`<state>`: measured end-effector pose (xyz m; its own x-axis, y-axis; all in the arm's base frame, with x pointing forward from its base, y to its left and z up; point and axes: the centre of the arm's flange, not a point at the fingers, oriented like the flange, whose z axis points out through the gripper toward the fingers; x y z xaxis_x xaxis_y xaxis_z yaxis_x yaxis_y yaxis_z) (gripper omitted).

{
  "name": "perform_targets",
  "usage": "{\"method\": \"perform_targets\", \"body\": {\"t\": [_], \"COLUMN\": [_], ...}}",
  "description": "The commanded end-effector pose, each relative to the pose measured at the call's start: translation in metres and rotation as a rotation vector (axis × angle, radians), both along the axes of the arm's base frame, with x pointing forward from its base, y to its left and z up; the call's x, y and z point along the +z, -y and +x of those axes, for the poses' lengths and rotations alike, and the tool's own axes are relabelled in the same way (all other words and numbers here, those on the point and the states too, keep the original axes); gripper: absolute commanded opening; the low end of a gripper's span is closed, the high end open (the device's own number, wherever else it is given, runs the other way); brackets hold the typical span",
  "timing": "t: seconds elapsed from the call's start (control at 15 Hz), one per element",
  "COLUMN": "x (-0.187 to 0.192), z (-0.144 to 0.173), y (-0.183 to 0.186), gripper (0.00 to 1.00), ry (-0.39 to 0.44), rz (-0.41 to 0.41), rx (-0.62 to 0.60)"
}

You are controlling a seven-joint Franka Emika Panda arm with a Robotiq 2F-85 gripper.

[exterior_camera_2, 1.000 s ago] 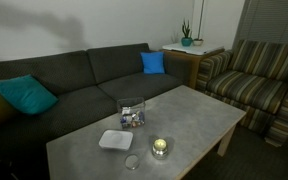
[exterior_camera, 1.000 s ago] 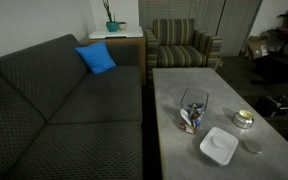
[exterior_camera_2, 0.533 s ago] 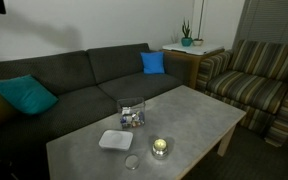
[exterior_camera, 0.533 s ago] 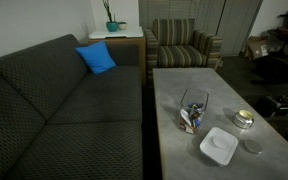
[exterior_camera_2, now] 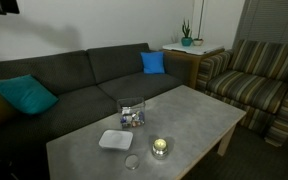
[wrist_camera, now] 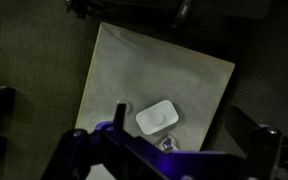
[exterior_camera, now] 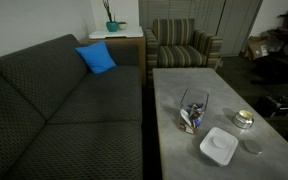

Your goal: Pick up the lid and put it on the bowl

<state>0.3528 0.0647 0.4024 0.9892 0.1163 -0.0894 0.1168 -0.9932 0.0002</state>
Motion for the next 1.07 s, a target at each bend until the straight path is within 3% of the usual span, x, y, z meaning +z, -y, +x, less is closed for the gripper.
{"method": "perform_targets", "body": {"t": [0.0, 0.13, 0.27, 0.33, 0.53, 1.0], "x": [-0.034, -0.053, -0.074, -0.052, -0.076, -0.076], "z": [0.033, 0.056, 0.077, 0.04, 0.059, 0.065], "y": [-0.015, -0.026, -0.039, -0.025, -0.035, -0.037], "gripper": [1.0, 1.0, 1.0, 1.0, 1.0, 1.0], "ry": [0.054, 0.064, 0.019, 0.06, 0.011, 0.011], "rz": [0.007, -0.008, -0.022, -0.005, -0.011, -0.009], "rx": [-0.027, -0.038, -0.061, -0.045, -0.055, -0.056]}}
